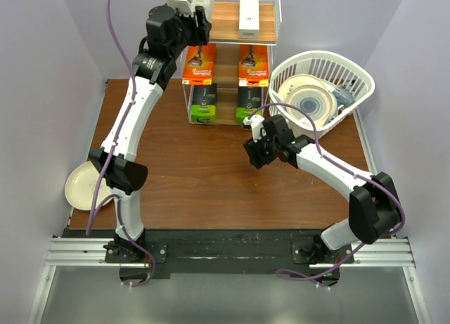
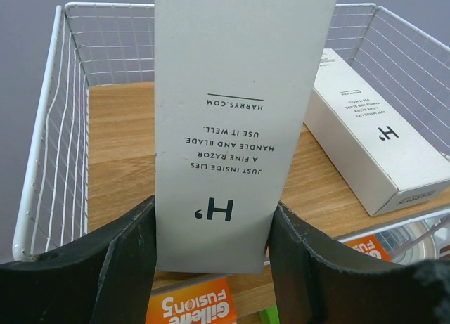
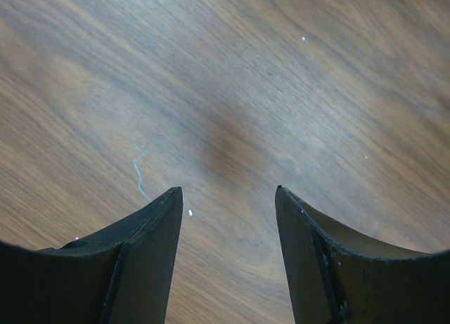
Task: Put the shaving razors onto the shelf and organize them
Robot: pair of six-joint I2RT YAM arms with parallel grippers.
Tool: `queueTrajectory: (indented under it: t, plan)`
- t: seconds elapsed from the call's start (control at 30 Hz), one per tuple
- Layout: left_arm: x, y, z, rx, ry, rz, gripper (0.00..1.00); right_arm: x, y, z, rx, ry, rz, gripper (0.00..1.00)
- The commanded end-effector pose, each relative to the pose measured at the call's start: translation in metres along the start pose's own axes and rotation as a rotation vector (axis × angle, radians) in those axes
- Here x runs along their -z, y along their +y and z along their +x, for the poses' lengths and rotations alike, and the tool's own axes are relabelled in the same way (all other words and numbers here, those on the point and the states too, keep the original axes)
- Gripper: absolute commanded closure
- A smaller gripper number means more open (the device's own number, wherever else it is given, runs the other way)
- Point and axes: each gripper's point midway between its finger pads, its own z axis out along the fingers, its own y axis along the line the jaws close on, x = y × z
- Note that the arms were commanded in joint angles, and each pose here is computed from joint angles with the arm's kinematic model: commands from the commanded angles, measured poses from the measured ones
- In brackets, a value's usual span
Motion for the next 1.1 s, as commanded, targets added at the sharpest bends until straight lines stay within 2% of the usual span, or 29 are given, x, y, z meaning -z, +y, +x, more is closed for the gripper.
queueTrajectory:
  t: [0.0, 0.13, 0.4, 0.6, 1.07]
  plan:
    - [-0.001, -0.001, -0.030, 0.014, -0.101, -0.027, 0.50, 0.013, -0.003, -0.011, -0.028, -0.062, 0.001, 0.40]
    - [0.000, -0.002, -0.033, 0.017, -0.114, -0.028, 0.40, 0.014, -0.006, -0.007, -0.048, -0.059, 0.002, 0.40]
    - [0.006, -0.015, -0.040, -0.011, -0.128, -0.001, 0.29, 0.013, -0.007, -0.005, -0.083, -0.061, -0.005, 0.40]
    - [0.009, -0.013, -0.041, -0.029, -0.129, -0.020, 0.28, 0.011, -0.007, -0.005, -0.099, -0.062, -0.011, 0.39]
    - [0.002, -0.009, -0.014, -0.040, -0.062, -0.030, 0.27, 0.012, -0.010, 0.002, -0.133, -0.057, -0.009, 0.39]
